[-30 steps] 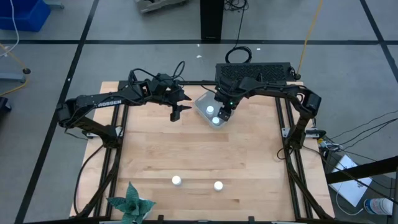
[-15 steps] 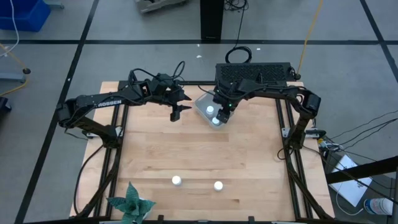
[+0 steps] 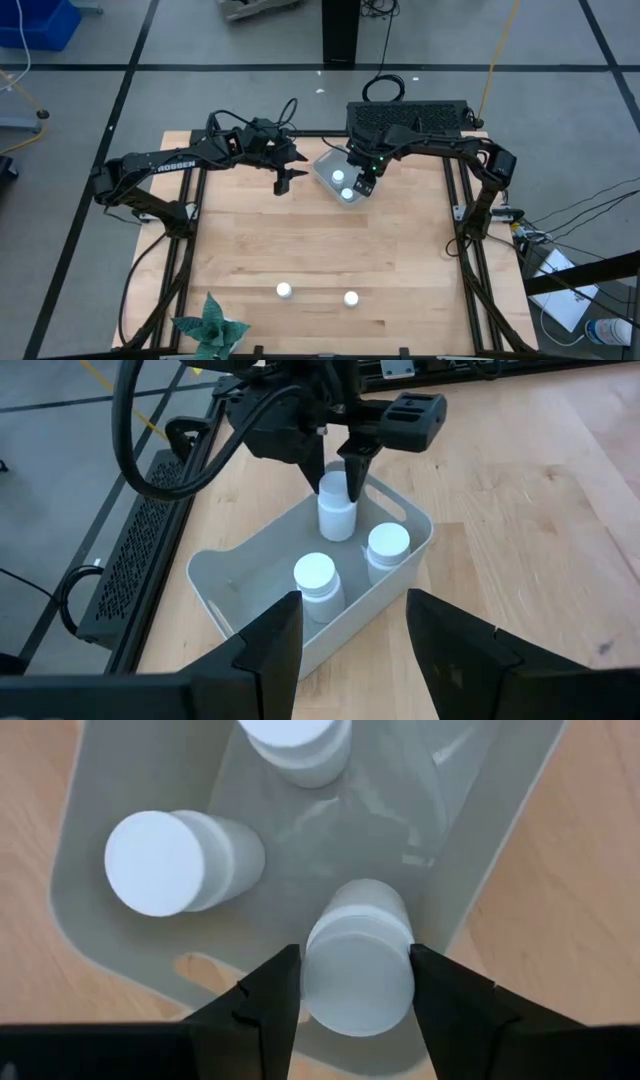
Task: Pick and place pill bottles into a basket
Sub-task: Put the white pill bottle into the gray bin
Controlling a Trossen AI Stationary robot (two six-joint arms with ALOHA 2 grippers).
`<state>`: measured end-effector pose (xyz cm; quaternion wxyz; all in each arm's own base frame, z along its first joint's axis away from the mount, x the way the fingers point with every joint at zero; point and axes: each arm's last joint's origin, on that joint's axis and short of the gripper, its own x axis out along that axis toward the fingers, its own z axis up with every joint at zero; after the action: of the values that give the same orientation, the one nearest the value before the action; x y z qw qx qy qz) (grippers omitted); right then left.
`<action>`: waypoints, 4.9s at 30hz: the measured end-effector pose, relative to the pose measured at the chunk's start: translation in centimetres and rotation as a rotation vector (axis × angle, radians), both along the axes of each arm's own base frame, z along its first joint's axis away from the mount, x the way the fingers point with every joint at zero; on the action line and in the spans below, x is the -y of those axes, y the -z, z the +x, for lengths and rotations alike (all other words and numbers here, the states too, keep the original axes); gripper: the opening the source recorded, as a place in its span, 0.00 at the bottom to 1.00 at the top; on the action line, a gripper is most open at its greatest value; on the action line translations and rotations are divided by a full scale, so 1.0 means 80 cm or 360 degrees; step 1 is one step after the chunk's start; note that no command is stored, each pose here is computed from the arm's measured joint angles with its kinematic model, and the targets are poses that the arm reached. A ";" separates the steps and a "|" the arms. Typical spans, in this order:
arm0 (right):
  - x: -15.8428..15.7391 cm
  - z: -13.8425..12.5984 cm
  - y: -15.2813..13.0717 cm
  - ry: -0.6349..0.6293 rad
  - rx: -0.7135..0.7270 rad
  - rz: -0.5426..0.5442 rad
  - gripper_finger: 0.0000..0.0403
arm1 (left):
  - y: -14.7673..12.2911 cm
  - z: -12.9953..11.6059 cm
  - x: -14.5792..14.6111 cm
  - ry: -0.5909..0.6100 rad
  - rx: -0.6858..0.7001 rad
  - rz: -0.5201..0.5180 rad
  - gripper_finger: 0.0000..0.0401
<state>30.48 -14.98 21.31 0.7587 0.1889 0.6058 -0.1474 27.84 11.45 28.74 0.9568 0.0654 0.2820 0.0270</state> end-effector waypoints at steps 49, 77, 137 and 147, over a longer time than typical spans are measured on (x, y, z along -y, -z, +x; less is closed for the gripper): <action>-0.126 0.048 -0.181 -0.0555 0.1109 -0.0164 0.52 | 0.010 -0.007 0.006 0.0176 -0.0133 -0.0046 0.46; -0.203 -0.055 -0.176 -0.0398 0.1411 -0.0591 0.52 | 0.040 0.010 0.277 0.0378 -0.1085 -0.0150 0.46; -0.243 -0.079 -0.197 -0.0574 0.1577 -0.0572 0.52 | 0.102 0.067 0.348 0.0616 -0.1434 -0.0199 0.68; -0.243 -0.078 -0.197 -0.0566 0.1581 -0.0567 0.52 | 0.101 0.072 0.346 0.0643 -0.1380 -0.0184 0.68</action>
<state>24.21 4.45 37.07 0.9865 -0.0005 0.1635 -0.0105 33.59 -16.24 20.62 0.7392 0.0708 0.6377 -0.2050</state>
